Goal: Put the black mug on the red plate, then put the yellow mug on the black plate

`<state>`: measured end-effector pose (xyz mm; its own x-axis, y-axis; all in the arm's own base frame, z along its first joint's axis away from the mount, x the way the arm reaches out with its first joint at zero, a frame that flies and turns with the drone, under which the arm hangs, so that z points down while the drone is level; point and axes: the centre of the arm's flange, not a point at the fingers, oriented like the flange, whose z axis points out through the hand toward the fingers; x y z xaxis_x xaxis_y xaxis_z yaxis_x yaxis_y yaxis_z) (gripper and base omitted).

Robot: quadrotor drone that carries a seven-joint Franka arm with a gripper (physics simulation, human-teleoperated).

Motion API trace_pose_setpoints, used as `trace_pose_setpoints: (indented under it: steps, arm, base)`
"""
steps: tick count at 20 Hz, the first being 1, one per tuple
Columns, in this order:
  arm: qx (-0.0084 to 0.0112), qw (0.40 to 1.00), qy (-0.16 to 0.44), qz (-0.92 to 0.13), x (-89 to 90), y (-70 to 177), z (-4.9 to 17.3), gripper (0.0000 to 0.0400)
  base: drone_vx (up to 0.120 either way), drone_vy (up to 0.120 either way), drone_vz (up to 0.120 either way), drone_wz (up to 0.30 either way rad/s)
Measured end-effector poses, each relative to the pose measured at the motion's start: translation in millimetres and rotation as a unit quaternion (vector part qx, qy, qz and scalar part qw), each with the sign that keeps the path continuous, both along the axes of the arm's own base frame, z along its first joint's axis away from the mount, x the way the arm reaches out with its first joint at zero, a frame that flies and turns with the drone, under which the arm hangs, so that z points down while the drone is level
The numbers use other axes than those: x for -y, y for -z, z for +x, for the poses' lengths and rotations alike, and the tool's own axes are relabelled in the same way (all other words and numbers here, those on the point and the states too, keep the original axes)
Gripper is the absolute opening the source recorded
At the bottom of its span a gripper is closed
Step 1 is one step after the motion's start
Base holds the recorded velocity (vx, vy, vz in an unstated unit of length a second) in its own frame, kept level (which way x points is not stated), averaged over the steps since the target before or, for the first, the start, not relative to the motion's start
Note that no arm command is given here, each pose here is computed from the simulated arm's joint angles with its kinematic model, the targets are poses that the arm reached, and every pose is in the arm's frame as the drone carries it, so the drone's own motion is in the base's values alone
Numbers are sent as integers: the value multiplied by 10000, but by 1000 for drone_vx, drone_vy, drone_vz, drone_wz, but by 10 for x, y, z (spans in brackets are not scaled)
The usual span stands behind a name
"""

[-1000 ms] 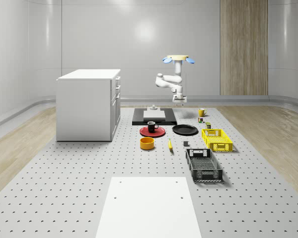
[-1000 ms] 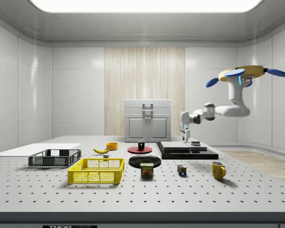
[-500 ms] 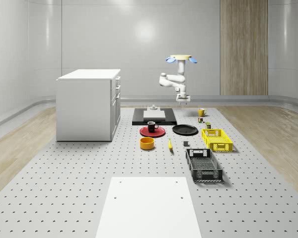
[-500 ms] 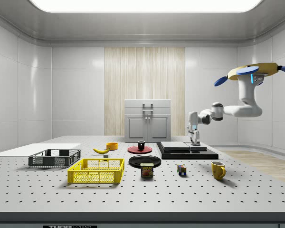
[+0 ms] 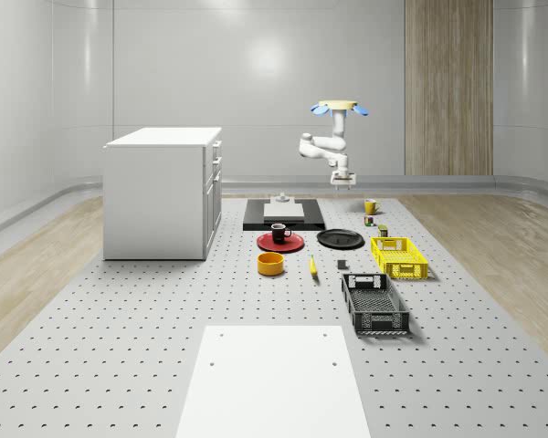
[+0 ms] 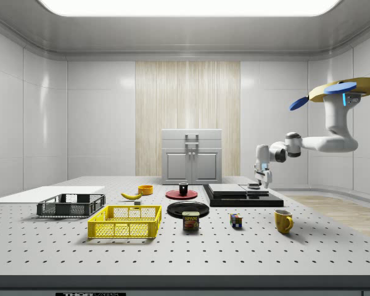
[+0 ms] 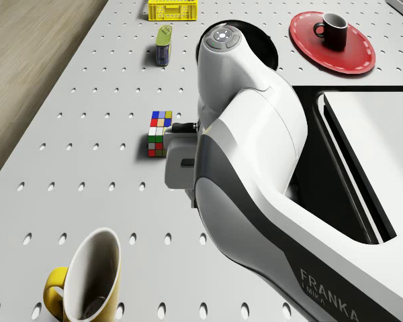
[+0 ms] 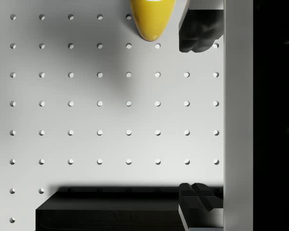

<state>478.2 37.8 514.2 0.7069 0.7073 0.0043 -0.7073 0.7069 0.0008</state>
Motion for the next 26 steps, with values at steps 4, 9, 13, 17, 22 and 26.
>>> trace_pose_setpoints:
  steps: [4, 9, 13, 17, 22, 26]
  arm:
    - [0, 10000, 0, 0, 0, 0, 0, 400]
    - [0, 10000, 0, 0, 0, 0, 0, 400]
    - [0, 10000, 0, 0, 0, 0, 0, 400]
    - [0, 10000, 0, 0, 0, 0, 0, 400]
    - [0, 10000, 0, 0, 0, 0, 0, 400]
    - [0, 10000, 0, 0, 0, 0, 0, 400]
  base:
    - [-90, 120, 0, 0]
    - [0, 120, -72, 0]
    - [0, 120, -120, 0]
    - [0, 120, -120, 0]
    - [0, 120, 0, 0]
    - [0, 120, 0, 0]
